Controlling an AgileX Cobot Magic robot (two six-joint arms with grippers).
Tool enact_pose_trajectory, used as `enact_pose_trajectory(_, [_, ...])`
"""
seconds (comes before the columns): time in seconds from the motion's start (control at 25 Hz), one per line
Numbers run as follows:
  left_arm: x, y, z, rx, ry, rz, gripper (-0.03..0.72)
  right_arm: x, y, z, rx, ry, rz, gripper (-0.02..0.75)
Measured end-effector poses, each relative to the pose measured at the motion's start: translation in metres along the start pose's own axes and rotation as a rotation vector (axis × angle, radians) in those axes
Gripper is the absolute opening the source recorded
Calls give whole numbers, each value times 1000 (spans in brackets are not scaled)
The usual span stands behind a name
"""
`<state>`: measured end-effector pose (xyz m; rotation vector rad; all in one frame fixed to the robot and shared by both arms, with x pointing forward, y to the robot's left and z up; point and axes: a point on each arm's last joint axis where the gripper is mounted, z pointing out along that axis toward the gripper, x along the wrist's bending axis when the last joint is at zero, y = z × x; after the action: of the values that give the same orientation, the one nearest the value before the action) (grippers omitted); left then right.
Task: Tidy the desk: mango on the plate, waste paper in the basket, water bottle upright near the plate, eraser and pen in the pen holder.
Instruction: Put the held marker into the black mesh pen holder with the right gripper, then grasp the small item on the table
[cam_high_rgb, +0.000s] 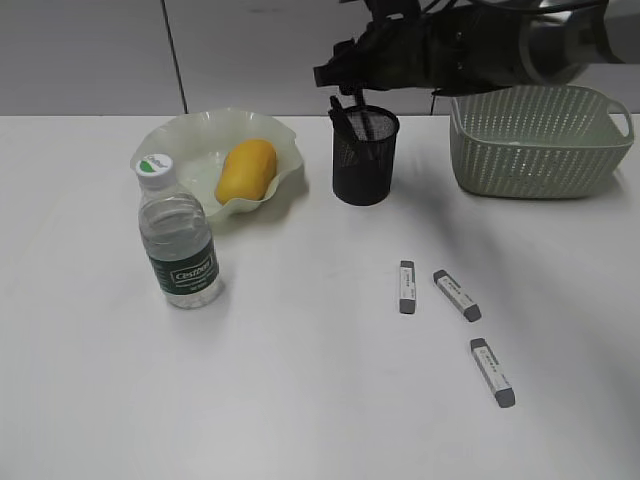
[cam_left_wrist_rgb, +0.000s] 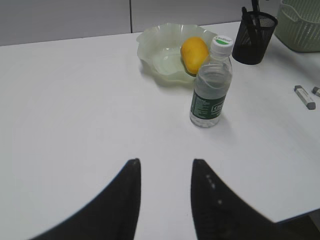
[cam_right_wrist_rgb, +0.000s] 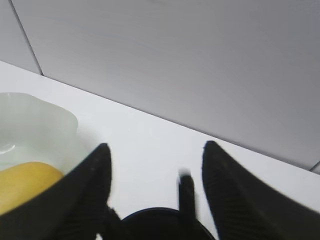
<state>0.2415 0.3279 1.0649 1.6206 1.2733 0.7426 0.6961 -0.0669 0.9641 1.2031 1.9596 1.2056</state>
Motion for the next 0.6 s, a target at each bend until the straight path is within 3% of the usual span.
enact_pose_trajectory(0.12, [0,0,0,0,0,0,255,-1,23,-19,-51,-22,6,575])
enact_pose_trajectory(0.28, [0,0,0,0,0,0,255,-4,71,-95,-167,-68,-17,547])
enact_pose_trajectory(0.36, [0,0,0,0,0,0,255,-6,87,-154,-224,-94,-33,521])
enact_pose_trajectory(0.48, [0,0,0,0,0,0,255,-13,67,-234,-203,-183,-44,487])
enact_pose_trajectory(0.6, [0,0,0,0,0,0,255,-23,22,-293,-8,-297,-80,477])
